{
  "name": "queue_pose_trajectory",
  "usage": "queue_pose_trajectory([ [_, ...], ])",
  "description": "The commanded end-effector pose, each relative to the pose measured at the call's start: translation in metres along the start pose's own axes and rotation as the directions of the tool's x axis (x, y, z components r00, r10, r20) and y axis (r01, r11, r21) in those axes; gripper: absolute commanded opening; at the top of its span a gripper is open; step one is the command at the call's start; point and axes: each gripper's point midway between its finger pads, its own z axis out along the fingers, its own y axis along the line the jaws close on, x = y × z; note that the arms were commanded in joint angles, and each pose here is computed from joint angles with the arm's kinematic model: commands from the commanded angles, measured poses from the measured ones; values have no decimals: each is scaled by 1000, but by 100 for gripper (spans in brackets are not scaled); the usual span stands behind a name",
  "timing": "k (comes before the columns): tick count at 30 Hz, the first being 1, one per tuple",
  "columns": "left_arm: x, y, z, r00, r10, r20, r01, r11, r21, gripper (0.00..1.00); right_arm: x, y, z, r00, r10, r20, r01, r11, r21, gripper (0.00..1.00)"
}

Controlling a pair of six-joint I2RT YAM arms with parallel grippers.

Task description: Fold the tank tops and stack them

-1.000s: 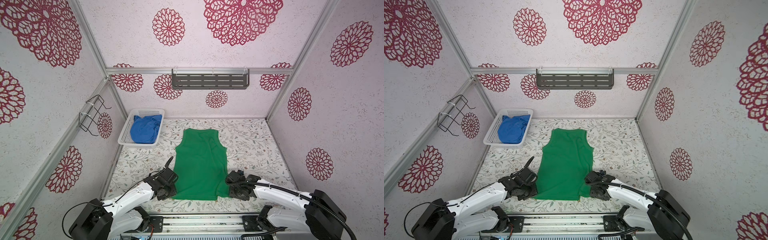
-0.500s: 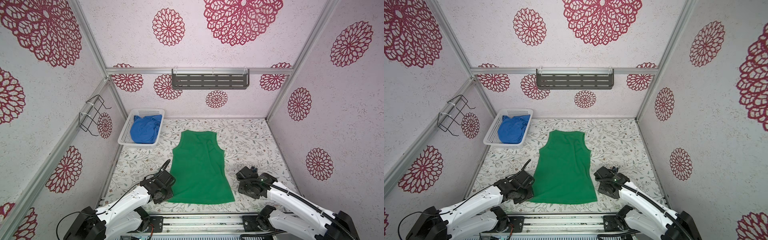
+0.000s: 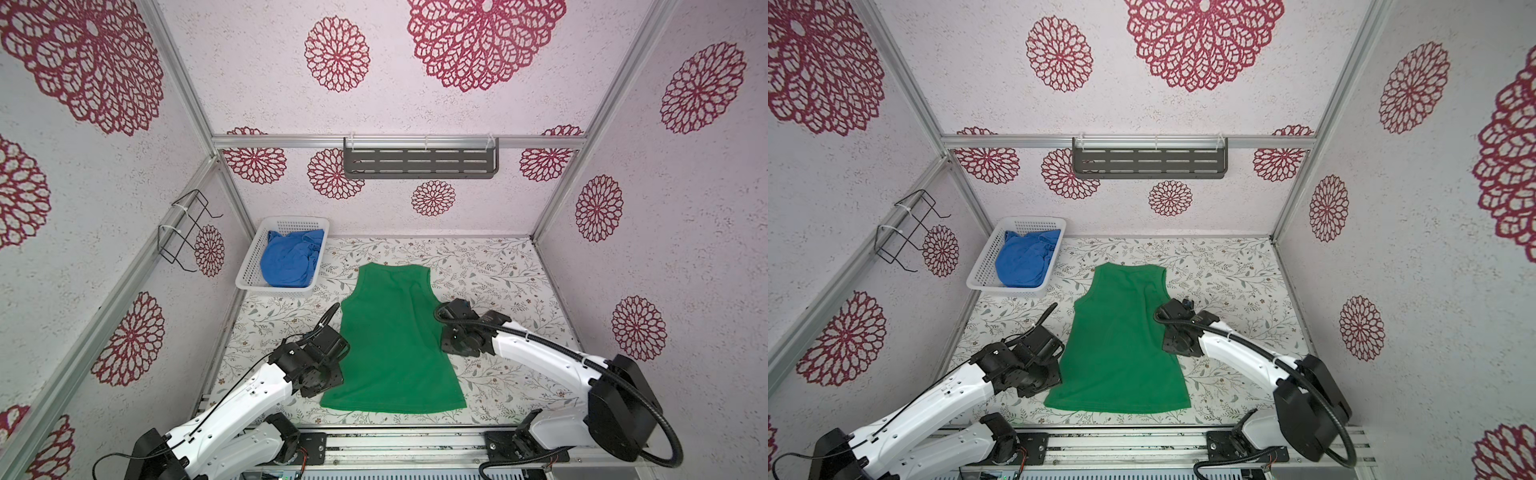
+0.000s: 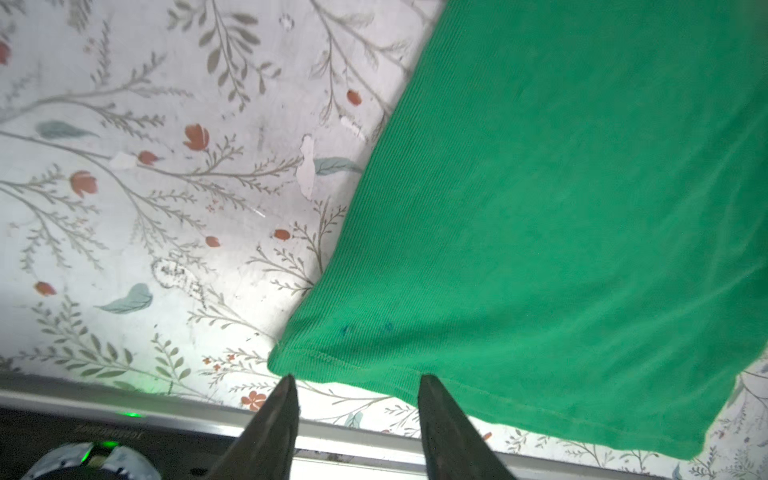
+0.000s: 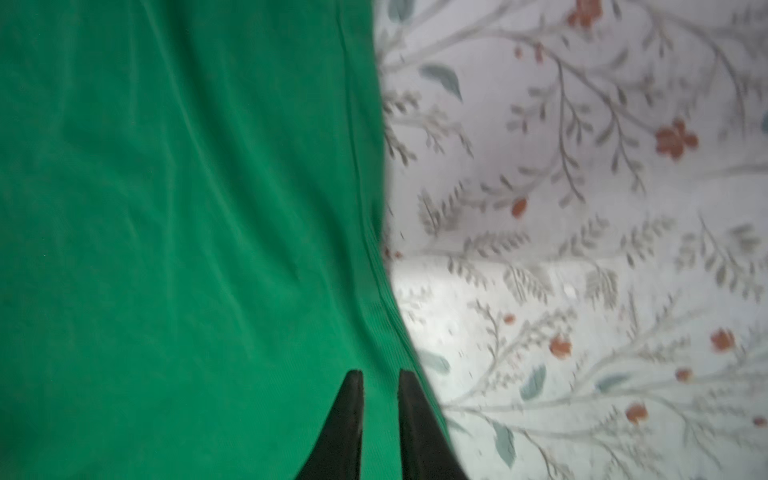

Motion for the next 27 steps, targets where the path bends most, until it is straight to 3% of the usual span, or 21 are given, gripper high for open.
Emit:
queue_pose_trajectory([
  [1, -13, -6, -1, 999, 43, 25, -42, 999, -23, 51, -35, 16, 16, 997, -58, 59, 59, 998, -19, 16],
  [6, -2, -24, 26, 999, 37, -38, -37, 999, 21, 49, -55, 27, 48, 993, -105, 46, 105, 994, -5, 14],
  [15, 31, -2, 60, 994, -49, -96, 52, 998, 29, 45, -83, -6, 90, 992, -127, 14, 124, 985, 120, 13],
  [20, 51, 7, 72, 991, -33, -127, 31, 999, -20, 45, -106, -18, 108, 991, -131, 21, 126, 981, 145, 13],
  [23, 55, 13, 75, 990, -18, -139, 12, 999, -43, 45, -120, -20, 110, 988, -155, 12, 151, 976, 158, 14],
  [27, 33, -4, 43, 997, 27, -74, -29, 999, -20, 49, -140, -10, 73, 981, -184, 63, 174, 975, 139, 24],
])
